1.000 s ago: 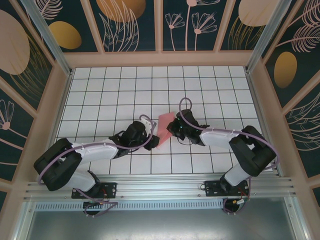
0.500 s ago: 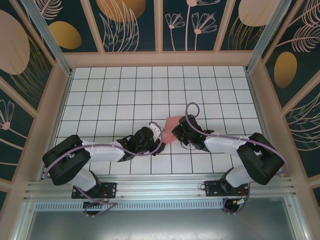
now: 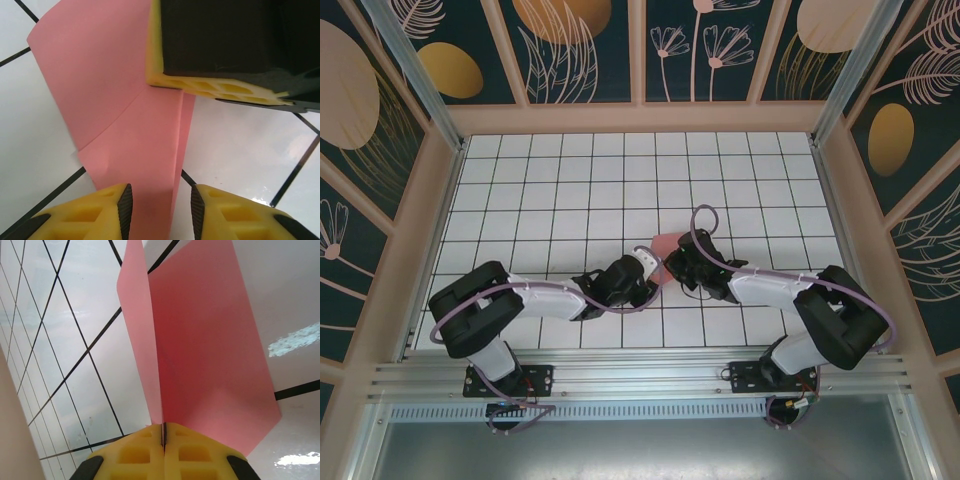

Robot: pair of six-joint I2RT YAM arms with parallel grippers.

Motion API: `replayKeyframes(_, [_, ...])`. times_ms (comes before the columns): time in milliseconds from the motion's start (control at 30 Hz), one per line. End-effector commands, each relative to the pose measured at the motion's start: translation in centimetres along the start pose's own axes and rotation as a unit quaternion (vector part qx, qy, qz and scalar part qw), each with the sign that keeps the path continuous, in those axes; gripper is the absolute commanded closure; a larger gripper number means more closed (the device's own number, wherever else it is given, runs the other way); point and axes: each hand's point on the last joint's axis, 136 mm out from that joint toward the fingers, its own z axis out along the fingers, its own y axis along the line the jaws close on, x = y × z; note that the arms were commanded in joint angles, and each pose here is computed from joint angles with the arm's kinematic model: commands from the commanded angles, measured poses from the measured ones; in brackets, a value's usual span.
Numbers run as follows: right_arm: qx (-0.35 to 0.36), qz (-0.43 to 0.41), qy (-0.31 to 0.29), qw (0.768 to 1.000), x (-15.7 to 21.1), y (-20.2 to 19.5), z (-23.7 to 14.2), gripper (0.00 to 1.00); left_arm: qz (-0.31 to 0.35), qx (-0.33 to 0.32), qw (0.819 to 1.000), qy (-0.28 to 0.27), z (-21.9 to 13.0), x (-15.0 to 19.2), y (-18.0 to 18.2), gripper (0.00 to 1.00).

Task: Fold a paper plane with a square sheet of paper (pick it up from the middle)
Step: Fourth fold the wing at the center of the table.

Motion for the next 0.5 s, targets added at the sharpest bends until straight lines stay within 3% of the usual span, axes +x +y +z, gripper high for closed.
replayKeyframes(0, [-0.019, 0.0, 0.008, 1.0, 0.07, 1.0, 0.04, 0.96, 0.015, -0.007, 1.0, -0.01, 0.64, -0.89, -0.13, 0.63])
replayKeyframes(267, [-0.016, 0.001, 0.01, 1.0, 0.12, 0.78, 0.09, 0.95, 0.016, -0.004, 1.0, -0.017, 1.02, -1.63, -0.42, 0.71])
replayKeyframes(467, [-0.019, 0.0, 0.009, 1.0, -0.06, 0.76, -0.07, 0.92, 0.016, -0.009, 1.0, -0.015, 1.13, -1.25, -0.18, 0.89])
